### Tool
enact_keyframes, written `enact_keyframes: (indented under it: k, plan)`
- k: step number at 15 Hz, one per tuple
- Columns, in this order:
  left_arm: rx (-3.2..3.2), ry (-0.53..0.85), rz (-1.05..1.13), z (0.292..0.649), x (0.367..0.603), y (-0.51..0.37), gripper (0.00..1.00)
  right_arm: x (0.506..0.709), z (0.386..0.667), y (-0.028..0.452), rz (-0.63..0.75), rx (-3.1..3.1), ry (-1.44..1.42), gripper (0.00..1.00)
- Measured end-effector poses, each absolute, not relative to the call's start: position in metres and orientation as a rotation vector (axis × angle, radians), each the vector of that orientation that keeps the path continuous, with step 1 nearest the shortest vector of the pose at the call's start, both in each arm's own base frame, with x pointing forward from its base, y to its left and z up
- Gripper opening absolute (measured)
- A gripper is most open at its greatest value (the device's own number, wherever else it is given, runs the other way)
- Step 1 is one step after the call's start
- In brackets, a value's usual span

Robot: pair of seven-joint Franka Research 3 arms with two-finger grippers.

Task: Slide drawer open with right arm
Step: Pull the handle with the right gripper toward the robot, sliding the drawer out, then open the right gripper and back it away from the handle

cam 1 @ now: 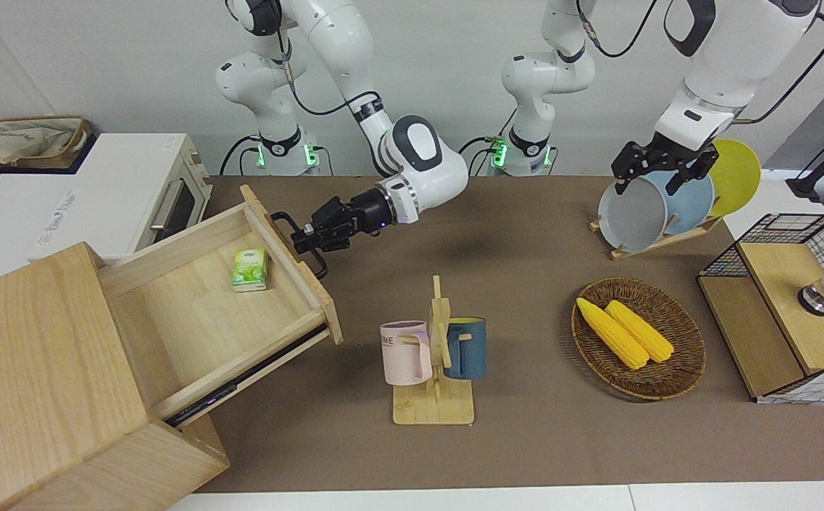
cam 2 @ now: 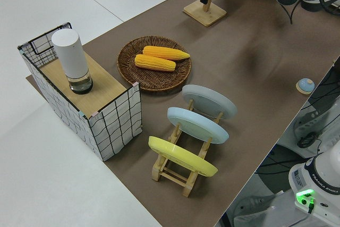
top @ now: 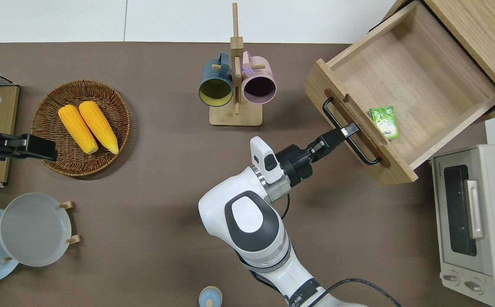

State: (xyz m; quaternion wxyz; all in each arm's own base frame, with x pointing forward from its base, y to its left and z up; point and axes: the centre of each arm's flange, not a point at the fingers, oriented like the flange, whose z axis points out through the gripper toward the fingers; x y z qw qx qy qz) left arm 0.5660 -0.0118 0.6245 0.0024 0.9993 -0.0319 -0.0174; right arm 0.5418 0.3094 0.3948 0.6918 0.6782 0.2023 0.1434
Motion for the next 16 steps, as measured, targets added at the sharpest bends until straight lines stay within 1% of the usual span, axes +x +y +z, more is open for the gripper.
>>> enact_keyframes:
  k: [1, 6, 7, 12, 14, 16]
  plan:
    - [3.135, -0.1, -0.054, 0.625, 0.566, -0.012, 1.0, 0.541, 0.396, 0.309, 0.314, 1.517, 0.443, 0.41]
    - [3.135, -0.1, -0.054, 0.625, 0.566, -0.012, 1.0, 0.536, 0.405, 0.313, 0.319, 1.539, 0.399, 0.93]
    - [3.135, -0.1, -0.054, 0.625, 0.566, -0.012, 1.0, 0.536, 0.406, 0.313, 0.32, 1.541, 0.397, 0.99]
    - [3.135, -0.1, -0.054, 0.625, 0.566, -0.012, 1.0, 0.535, 0.406, 0.315, 0.338, 1.551, 0.383, 0.99]
    - [3.135, -0.1, -0.054, 0.625, 0.566, -0.012, 1.0, 0.531, 0.409, 0.325, 0.35, 1.574, 0.381, 0.99]
    - [3.135, -0.1, -0.054, 0.625, 0.566, -0.012, 1.0, 0.524, 0.418, 0.345, 0.379, 1.61, 0.384, 0.99]
